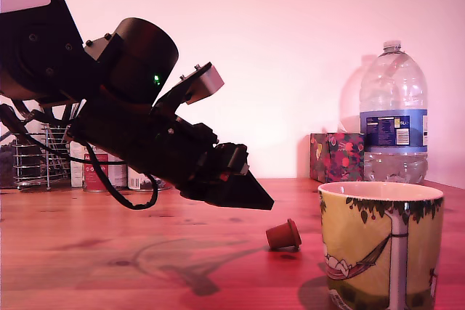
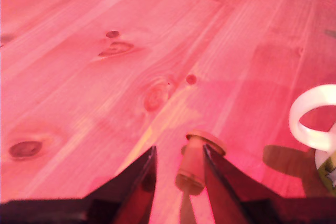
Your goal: Pick up the coffee capsules from the table one by one and drop them inside the nearest coffee cup
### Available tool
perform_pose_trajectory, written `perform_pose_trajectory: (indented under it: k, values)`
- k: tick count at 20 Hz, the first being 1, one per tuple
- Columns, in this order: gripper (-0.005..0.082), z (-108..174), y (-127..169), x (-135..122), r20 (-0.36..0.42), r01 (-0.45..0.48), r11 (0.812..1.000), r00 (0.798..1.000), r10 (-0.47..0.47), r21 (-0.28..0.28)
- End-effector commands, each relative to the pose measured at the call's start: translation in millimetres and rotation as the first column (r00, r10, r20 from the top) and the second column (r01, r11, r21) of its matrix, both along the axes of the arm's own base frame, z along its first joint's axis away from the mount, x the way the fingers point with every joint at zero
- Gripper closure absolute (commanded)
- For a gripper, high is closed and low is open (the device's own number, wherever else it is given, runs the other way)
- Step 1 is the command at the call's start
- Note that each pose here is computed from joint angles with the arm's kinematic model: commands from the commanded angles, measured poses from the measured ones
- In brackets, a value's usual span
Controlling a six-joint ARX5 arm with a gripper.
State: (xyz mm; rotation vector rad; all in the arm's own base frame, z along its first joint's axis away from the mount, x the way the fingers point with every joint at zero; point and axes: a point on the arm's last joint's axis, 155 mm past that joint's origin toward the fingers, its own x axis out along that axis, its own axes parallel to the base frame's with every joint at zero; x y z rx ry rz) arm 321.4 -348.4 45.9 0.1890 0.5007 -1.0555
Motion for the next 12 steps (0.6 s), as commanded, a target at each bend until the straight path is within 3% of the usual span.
perform_pose_trajectory:
  k: [1,12]
  values:
    - [0.0550,3.6,2.4,-0.6,-0.005,-0.011,1.000,1.000,0.011,-0.006]
    - [0.0551,-1.6,-4.2,-9.0,-0.019,0.009,1.000,1.000,-0.009,0.002]
